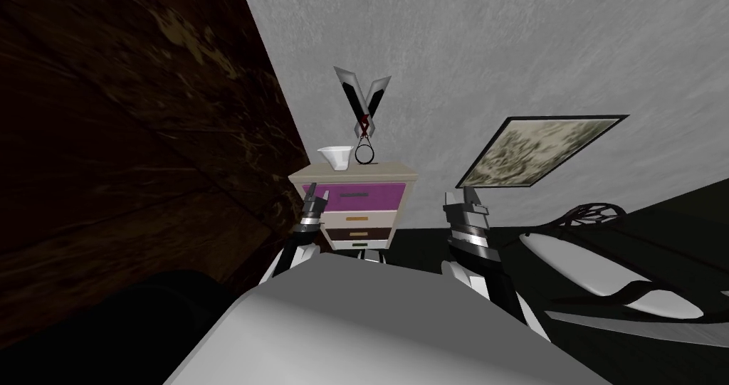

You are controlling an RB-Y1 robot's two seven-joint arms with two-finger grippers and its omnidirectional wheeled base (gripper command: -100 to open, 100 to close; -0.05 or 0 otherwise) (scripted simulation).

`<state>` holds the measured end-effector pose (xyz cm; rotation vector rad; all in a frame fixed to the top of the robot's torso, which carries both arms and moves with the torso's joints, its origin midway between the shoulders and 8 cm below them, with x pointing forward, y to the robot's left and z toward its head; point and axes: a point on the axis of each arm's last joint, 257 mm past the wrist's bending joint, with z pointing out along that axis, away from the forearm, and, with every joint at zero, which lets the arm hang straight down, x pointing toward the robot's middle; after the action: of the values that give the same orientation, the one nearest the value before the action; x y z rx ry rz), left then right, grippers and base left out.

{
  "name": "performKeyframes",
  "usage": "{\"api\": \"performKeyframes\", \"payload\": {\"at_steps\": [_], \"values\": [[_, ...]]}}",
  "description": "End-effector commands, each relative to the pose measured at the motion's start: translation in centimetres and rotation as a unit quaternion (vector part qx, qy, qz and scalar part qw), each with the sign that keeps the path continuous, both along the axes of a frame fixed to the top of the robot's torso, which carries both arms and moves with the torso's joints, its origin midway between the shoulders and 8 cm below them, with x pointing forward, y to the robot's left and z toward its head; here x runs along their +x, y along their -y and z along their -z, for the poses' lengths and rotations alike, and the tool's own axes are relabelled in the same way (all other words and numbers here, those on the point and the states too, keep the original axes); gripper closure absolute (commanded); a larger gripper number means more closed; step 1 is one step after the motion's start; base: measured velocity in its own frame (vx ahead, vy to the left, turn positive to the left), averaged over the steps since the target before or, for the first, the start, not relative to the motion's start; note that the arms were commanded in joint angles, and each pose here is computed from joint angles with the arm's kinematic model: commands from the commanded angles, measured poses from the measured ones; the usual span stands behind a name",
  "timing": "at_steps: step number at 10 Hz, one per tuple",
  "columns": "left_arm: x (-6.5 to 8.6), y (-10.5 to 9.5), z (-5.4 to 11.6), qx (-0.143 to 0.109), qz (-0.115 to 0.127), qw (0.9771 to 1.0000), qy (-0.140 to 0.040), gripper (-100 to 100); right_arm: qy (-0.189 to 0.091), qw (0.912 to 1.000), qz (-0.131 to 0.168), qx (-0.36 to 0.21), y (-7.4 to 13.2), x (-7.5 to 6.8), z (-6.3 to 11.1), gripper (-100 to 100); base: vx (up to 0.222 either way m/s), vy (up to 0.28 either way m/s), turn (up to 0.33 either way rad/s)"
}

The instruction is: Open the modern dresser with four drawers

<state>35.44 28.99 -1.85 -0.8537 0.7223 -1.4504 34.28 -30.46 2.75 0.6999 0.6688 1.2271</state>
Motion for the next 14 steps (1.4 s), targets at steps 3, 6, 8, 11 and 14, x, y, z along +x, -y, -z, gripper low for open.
{"api": "performKeyframes", "payload": {"at_steps": [3,6,8,11,14], "values": [[0.6,-0.6,1.6,-0.020,-0.004,0.9991,-0.036,-100,0.000,1.0000,0.000,0.000,0.0,0.0,0.0,0,0.012,-0.045,0.023],[1.0,-1.0,2.9,-0.034,-0.007,0.9973,-0.065,-100,0.000,1.0000,0.000,0.000,0.0,0.0,0.0,0,0.007,-0.058,0.029],[1.3,-1.2,3.8,-0.042,-0.006,0.9954,-0.086,-100,0.000,1.0000,0.000,0.000,0.0,0.0,0.0,0,0.018,-0.055,0.031],[1.5,-1.5,5.2,-0.053,-0.006,0.9917,-0.117,-100,0.000,1.0000,0.000,0.000,0.0,0.0,0.0,0,0.011,-0.052,0.026],[1.7,-1.7,6.5,-0.064,-0.006,0.9876,-0.143,-100,0.000,1.0000,0.000,0.000,0.0,0.0,0.0,0,0.009,-0.058,0.029]]}}
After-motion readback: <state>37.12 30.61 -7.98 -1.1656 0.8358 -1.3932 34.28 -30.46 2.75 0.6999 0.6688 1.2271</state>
